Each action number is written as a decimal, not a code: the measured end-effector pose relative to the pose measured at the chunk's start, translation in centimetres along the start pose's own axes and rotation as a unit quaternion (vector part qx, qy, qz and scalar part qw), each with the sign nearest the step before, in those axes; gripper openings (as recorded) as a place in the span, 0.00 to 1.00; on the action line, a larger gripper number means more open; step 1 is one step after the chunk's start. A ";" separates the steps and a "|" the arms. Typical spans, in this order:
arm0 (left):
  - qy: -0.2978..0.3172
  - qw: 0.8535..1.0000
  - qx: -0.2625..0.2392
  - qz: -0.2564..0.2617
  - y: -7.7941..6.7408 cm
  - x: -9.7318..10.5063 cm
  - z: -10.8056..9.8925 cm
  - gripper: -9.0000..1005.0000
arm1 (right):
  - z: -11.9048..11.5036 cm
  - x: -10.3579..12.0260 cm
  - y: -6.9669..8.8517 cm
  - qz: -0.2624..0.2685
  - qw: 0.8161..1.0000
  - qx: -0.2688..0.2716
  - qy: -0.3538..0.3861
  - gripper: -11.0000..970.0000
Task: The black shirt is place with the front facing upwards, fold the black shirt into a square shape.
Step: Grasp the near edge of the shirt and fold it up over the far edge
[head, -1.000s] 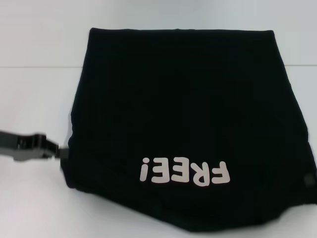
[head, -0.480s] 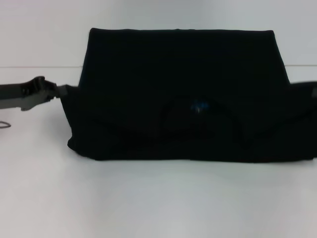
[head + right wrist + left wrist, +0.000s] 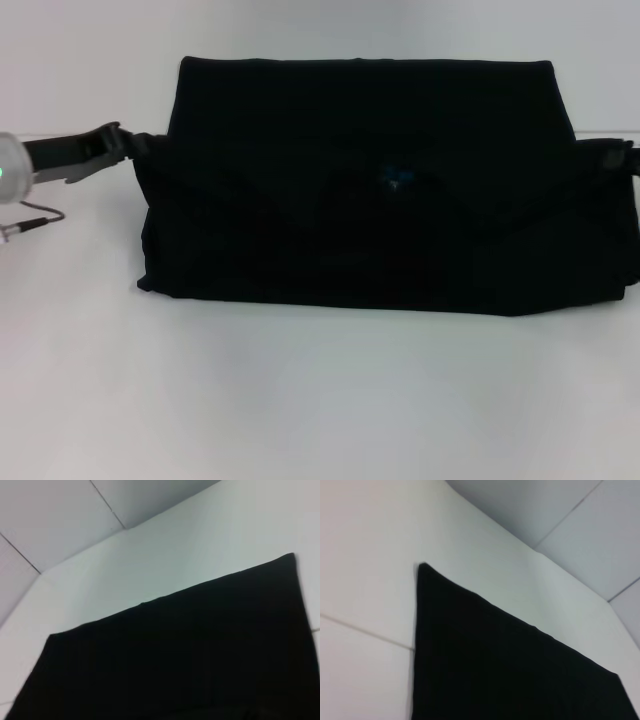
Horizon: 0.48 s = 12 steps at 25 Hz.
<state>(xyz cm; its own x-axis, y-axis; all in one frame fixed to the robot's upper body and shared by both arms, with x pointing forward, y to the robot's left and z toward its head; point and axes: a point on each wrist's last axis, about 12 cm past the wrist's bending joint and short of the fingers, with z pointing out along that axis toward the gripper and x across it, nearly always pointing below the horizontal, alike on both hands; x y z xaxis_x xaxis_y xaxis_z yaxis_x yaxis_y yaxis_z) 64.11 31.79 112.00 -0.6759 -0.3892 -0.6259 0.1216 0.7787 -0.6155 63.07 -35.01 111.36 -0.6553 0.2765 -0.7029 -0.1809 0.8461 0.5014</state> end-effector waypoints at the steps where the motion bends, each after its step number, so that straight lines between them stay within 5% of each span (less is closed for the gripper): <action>1: -0.004 1.000 -0.004 0.005 -0.2 0.0 0.4 0.01 | 0.6 0.2 0.3 -0.005 1.000 0.006 0.000 0.17; 12: -0.041 0.993 -0.057 0.090 -1.7 0.7 3.5 0.03 | 3.2 1.9 1.2 -0.028 0.998 0.057 -0.013 0.22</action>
<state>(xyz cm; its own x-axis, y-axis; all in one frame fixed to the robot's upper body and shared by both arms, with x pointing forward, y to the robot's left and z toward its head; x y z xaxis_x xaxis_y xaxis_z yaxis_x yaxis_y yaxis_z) 66.01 28.46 110.97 -0.5887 -0.2730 -0.7609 0.1496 0.8882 -0.4344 63.95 -32.03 109.00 -0.6265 0.2376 -0.7423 -0.1308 0.9068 0.4006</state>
